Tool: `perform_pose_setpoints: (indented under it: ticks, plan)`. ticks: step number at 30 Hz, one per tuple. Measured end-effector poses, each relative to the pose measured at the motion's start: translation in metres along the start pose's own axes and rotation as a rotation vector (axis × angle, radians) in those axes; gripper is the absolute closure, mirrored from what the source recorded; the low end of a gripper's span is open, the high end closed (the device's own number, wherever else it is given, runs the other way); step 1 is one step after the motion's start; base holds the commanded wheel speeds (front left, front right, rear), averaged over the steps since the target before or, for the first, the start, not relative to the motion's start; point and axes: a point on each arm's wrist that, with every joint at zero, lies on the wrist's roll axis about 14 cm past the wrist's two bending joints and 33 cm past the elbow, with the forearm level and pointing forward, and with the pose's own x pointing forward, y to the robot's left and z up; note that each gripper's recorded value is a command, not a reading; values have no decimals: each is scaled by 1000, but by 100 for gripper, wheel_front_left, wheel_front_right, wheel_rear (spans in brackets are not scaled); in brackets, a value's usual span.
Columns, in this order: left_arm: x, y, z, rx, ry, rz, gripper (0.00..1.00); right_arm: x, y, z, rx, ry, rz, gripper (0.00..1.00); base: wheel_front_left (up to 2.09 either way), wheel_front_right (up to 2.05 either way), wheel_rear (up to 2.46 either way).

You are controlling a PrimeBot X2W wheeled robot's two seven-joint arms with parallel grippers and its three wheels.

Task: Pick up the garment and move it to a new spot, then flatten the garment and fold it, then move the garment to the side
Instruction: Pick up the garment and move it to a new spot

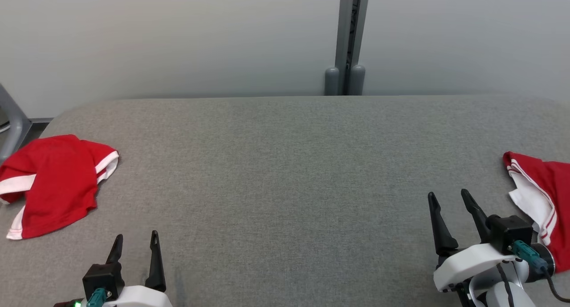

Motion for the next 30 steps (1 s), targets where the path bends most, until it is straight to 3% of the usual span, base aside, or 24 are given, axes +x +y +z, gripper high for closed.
perform_pose_setpoints:
  ticks: [8,23,30]
  plan:
    - [-17,39,-9,-16,24,118,0,20,47,-8,8,20,137,0,0,0,0]
    - [-83,141,-18,-52,38,463,0,49,161,-29,32,75,454,0,0,0,0]
    - [-110,167,-27,-77,61,569,0,53,193,-36,43,91,539,0,0,0,0]
